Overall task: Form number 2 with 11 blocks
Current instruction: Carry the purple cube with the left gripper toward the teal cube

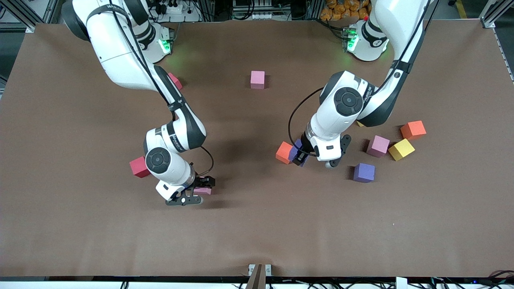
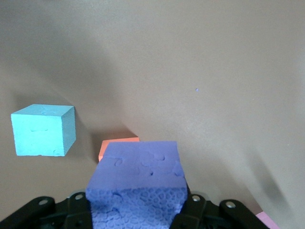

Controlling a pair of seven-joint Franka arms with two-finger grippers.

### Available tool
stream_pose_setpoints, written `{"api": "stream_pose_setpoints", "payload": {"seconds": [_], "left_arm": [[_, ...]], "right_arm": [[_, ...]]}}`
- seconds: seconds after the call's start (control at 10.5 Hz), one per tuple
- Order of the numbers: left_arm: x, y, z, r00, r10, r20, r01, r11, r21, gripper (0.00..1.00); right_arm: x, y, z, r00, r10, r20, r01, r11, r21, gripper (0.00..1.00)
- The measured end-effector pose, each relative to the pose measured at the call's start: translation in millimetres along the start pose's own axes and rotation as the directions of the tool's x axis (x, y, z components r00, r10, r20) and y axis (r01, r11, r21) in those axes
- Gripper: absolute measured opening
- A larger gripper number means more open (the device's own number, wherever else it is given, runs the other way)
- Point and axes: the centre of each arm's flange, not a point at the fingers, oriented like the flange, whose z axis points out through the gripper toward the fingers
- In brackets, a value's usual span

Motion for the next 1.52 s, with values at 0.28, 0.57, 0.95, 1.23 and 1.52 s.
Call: {"api": "stream_pose_setpoints", "payload": {"seconds": [0.28, 0.57, 0.95, 1.23, 1.52], "left_arm": [[-8.0, -0.9, 1.7, 1.000, 0.004, 0.005, -0.004, 1.000, 0.011, 0.59], [-11.6, -1.2, 2.3, 1.000, -0.021, 0.007, 0.020, 1.000, 0.015, 0.59], [-8.7, -0.2, -2.1, 0.995, -0.097, 0.005, 0.097, 0.995, 0.008, 0.59], [-8.9, -2.5, 0.7, 0.980, -0.199, 0.002, 0.199, 0.980, 0.020, 0.59], [-14.6, -10.2, 11.4, 0.951, -0.308, -0.004, 0.308, 0.950, 0.047, 0.59]], "right_arm": [[0.0, 0.0, -0.2, 1.000, 0.002, 0.001, -0.002, 1.000, 0.000, 0.60], [0.0, -1.4, -0.9, 1.000, 0.000, 0.000, 0.000, 1.000, 0.002, 0.60], [1.7, -13.6, -14.8, 1.000, -0.014, -0.015, 0.014, 1.000, 0.014, 0.56], [2.1, -17.4, -33.3, 1.000, -0.019, -0.005, 0.019, 1.000, 0.015, 0.56], [1.3, -19.6, -45.5, 1.000, -0.022, 0.003, 0.022, 1.000, 0.015, 0.56]]}}
